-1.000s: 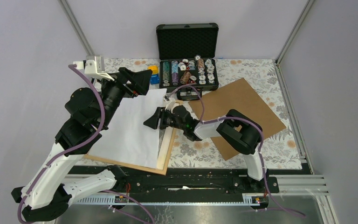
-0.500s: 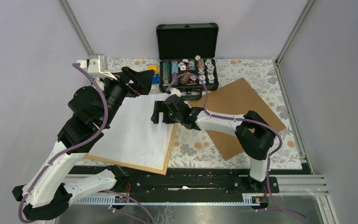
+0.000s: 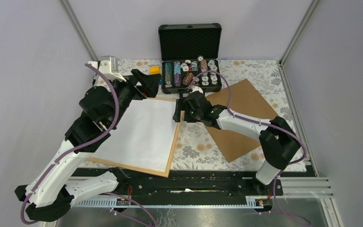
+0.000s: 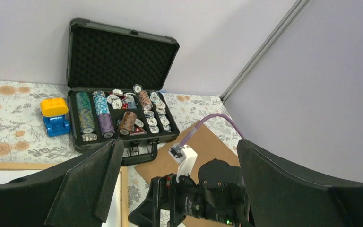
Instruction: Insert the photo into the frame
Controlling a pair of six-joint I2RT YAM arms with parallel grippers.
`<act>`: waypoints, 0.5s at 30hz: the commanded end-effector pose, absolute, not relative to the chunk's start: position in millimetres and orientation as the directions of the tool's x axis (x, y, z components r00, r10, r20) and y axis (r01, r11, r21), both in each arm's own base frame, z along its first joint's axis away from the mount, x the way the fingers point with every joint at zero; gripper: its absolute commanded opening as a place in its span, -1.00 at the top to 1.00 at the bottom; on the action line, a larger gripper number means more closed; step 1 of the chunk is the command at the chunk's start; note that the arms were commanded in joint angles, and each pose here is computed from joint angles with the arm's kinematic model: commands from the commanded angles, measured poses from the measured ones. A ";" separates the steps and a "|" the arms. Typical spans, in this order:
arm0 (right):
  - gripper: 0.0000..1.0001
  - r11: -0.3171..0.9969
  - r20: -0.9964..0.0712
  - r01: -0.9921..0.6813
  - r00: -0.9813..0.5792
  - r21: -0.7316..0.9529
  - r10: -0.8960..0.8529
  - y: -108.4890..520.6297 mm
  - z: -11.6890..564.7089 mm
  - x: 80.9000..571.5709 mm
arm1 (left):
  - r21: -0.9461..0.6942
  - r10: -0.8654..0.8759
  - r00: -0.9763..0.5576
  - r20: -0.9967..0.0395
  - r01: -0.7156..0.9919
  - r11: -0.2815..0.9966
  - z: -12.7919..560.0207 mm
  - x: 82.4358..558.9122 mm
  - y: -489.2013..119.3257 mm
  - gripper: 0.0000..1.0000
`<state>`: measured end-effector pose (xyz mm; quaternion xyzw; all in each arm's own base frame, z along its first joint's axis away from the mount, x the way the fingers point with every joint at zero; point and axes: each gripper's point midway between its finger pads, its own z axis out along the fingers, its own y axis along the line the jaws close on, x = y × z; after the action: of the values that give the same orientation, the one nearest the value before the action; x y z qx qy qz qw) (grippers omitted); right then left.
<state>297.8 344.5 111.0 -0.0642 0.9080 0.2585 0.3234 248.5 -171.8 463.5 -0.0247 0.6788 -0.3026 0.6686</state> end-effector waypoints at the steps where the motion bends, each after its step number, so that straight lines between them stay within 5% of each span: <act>1: -0.89 0.833 -0.556 -0.193 -0.816 0.519 0.158 341.3 104.2 307.9 | -0.457 -0.441 -0.135 -0.888 0.385 0.802 456.5 254.9 -185.1 -0.97; 7: -0.48 0.840 -0.444 -0.030 -0.859 0.541 0.254 355.8 64.1 314.2 | -0.473 -0.441 -0.175 -0.881 0.385 0.793 442.4 257.0 -193.0 -0.97; 12: -0.39 0.899 -0.474 -0.018 -0.854 0.437 0.213 365.8 34.0 313.8 | -0.465 -0.426 -0.186 -0.885 0.389 0.795 436.0 256.2 -194.6 -0.97; 15: -0.18 0.941 -0.485 -0.003 -0.857 0.339 0.172 357.9 18.8 313.5 | -0.454 -0.412 -0.190 -0.891 0.382 0.805 429.1 257.2 -193.8 -0.98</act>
<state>311.4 359.9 30.3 0.0413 0.9399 0.2252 0.2533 259.8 -193.1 425.7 -0.0142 0.7140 -0.3014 0.6318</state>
